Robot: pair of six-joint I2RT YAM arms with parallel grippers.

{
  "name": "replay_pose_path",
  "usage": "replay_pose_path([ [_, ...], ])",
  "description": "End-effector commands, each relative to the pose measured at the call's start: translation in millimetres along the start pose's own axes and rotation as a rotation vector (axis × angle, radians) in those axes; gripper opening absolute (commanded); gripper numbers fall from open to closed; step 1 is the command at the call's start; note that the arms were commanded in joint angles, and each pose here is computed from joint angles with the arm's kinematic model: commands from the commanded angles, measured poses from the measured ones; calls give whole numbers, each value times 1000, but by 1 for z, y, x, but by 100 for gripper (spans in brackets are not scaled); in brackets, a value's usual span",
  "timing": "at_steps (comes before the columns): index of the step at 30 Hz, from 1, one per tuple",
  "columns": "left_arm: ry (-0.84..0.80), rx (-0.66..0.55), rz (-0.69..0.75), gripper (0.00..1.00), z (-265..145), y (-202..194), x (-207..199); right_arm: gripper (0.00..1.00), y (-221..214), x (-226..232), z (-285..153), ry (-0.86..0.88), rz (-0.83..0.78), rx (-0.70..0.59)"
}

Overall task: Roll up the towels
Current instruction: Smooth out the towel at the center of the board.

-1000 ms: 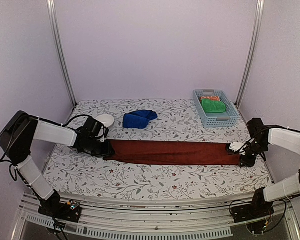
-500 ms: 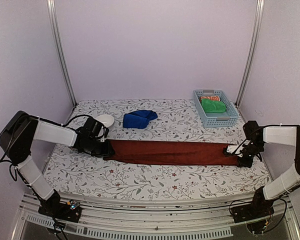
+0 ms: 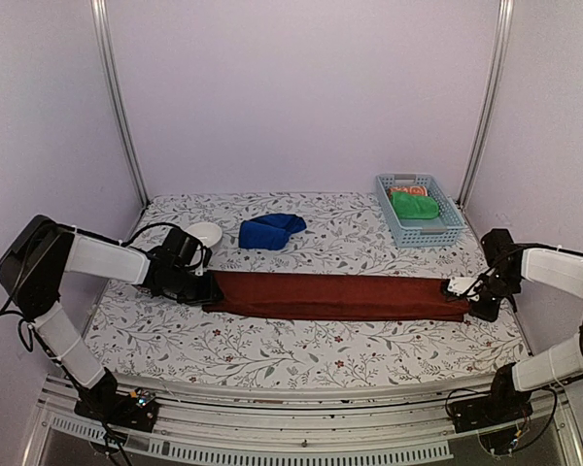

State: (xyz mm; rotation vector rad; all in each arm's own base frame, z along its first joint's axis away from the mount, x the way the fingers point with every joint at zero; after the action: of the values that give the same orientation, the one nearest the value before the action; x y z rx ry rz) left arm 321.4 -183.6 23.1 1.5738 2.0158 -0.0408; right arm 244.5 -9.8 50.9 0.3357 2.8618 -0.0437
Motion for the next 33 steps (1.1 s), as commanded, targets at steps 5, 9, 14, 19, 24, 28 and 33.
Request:
replay_pose_path([
  [5,52,30,6,27,-4,-6,11,6,-11,28,13,79,-56,39],
  [9,61,20,14,28,-10,-2,9,27,5,27,3,120,-27,-56],
  [14,72,-5,20,29,-20,5,7,36,35,-5,-30,141,117,-224],
  [19,86,-6,18,31,-21,6,8,37,29,-48,-17,91,365,-176],
  [24,81,35,6,32,-10,-3,12,37,28,-54,12,131,533,-147],
  [28,67,60,-3,27,-6,-12,15,36,39,-46,16,196,564,-200],
  [33,44,96,-18,15,-5,-25,17,32,27,-25,36,237,550,-114],
])
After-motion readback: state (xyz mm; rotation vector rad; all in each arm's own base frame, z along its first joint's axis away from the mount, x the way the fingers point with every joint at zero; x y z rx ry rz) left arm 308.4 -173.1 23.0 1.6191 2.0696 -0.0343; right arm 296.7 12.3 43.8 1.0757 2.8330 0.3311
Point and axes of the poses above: each gripper's point midway between its finger pads, its own z axis out along the fingers, its own x axis along the line the jaws close on, y = z × x, the point moved 1 cm from there along -z, back along the fingers, and after that the axes turned 15 degrees about -z, right-handed, at the moved point
